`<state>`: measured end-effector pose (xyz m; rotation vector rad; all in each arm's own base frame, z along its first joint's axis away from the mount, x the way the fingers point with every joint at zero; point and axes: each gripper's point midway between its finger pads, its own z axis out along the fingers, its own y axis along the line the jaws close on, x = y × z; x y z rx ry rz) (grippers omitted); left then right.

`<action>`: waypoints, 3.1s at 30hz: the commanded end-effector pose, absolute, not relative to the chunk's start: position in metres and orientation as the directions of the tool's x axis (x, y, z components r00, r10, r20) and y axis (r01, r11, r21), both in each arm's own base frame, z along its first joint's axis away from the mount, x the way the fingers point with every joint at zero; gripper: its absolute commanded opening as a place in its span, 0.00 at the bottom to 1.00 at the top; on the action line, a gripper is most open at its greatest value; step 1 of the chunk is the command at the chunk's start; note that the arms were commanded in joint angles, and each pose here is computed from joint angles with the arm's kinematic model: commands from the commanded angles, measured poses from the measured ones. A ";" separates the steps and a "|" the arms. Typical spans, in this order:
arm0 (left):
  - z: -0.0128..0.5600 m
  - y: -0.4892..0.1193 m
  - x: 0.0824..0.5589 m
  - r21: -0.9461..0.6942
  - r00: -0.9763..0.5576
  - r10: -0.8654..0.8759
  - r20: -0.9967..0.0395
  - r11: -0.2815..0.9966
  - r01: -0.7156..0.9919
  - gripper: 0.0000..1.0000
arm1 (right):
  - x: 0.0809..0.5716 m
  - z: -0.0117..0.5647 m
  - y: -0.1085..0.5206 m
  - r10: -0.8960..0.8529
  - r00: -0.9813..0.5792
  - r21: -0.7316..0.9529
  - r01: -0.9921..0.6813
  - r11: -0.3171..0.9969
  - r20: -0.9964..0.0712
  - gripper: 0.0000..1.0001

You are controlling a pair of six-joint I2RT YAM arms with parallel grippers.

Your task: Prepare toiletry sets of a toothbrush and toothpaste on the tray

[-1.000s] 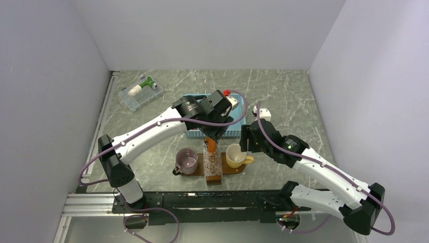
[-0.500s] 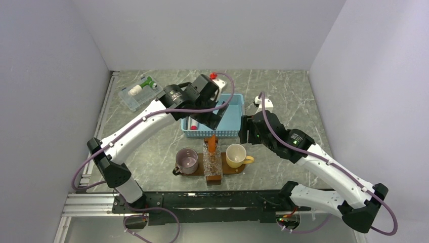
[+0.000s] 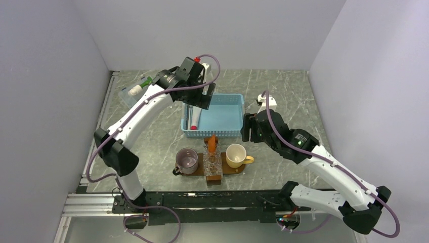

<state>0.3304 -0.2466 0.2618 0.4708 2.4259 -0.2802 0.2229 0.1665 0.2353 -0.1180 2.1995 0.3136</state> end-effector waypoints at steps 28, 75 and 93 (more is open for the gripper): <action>0.102 -0.255 0.428 -0.156 -0.880 0.193 -0.434 0.946 0.285 0.88 | 0.215 0.241 0.144 0.031 -0.555 0.162 -0.188 0.969 -0.832 0.68; 0.050 -0.275 0.417 -0.124 -0.890 0.243 -0.387 0.942 0.311 0.58 | 0.214 0.228 0.139 0.001 -0.556 0.135 -0.201 0.970 -0.831 0.68; 0.040 -0.268 0.413 -0.096 -0.898 0.257 -0.358 0.946 0.309 0.29 | 0.212 0.231 0.140 0.012 -0.560 0.150 -0.201 0.968 -0.828 0.68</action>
